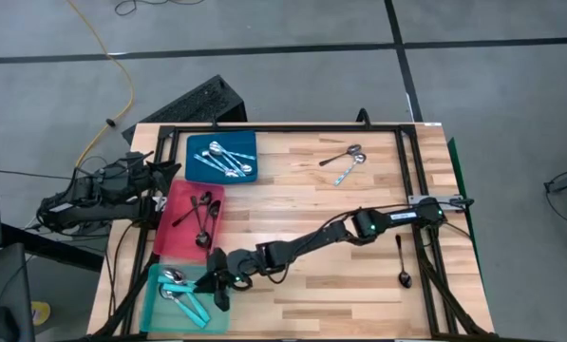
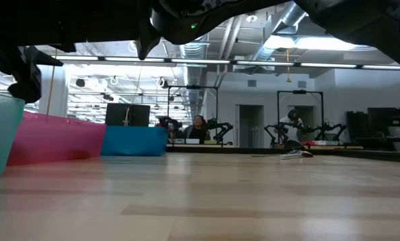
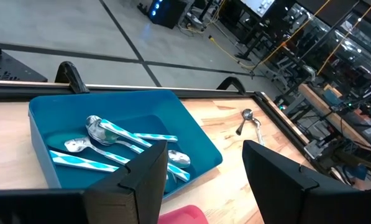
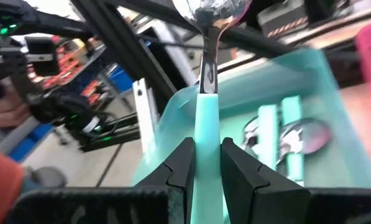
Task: Sort silverware by color (type)
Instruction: Put the light blue spoon into the light blue bin
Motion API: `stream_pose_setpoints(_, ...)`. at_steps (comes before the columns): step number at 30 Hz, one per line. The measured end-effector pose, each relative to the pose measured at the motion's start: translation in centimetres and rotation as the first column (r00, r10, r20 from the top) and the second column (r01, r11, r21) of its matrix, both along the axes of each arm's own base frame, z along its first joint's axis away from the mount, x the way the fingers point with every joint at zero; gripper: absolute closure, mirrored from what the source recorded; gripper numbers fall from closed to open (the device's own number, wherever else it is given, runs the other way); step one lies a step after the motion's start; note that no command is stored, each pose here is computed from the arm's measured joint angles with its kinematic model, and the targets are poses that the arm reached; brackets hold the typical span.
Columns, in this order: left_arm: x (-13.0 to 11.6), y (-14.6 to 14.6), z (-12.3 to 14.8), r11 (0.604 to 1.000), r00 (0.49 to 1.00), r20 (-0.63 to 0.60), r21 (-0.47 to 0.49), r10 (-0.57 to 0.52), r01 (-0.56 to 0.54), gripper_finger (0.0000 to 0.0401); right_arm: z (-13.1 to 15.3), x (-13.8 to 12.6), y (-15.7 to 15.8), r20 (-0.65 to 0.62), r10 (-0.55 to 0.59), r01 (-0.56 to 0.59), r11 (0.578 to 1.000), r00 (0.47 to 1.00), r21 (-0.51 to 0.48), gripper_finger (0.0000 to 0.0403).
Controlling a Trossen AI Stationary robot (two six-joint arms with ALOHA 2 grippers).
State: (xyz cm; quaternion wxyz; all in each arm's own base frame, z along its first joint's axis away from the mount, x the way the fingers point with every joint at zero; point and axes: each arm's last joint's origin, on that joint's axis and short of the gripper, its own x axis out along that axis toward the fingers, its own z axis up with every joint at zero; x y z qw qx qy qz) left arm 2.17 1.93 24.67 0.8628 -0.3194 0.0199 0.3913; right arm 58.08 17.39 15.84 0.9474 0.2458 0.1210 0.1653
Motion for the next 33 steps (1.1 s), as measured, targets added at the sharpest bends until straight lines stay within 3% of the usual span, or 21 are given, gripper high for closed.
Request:
stream_pose_setpoints(6, 0.0, 0.0, 0.0, 1.0, 1.0, 0.0, 0.0, 0.0, 0.0, 0.0207, 0.0, 0.1, -0.5, -0.01, 0.048, -0.048, 0.998, 0.999, 0.027, 0.0319)
stream_pose_setpoints(13, 0.0, 0.0, 0.0, 1.0, 1.0, 0.0, 0.0, 0.0, 0.0, 0.0207, 0.0, 0.3, -1.2, -0.054, 0.112, -0.104, 0.985, 0.992, 0.139, 0.0319)
stream_pose_setpoints(21, 0.0, 0.0, 0.0, 1.0, 1.0, 0.0, 0.0, 0.0, 0.0, 0.0207, 0.1, 0.2, -1.1, -0.066, 0.147, -0.133, 0.976, 0.987, 0.174, 0.0319)
stream_pose_setpoints(28, 0.0, 0.0, 0.0, 1.0, 1.0, 0.0, 0.0, 0.0, 0.0, 0.0207, 0.1, 0.1, -1.2, -0.083, 0.232, -0.207, 0.95, 0.969, 0.236, 0.0319)
stream_pose_setpoints(31, 0.0, 0.0, 0.0, 1.0, 1.0, 0.0, 0.0, -0.001, 0.001, 0.0207, 0.3, 0.2, -1.2, -0.066, 0.228, -0.207, 0.95, 0.971, 0.234, 0.0319)
stream_pose_setpoints(33, 0.0, 0.0, 0.0, 1.0, 1.0, 0.0, 0.0, -0.001, 0.001, 0.0207, 0.3, 0.3, -1.3, -0.06, 0.16, -0.144, 0.965, 0.985, 0.218, 0.0319)
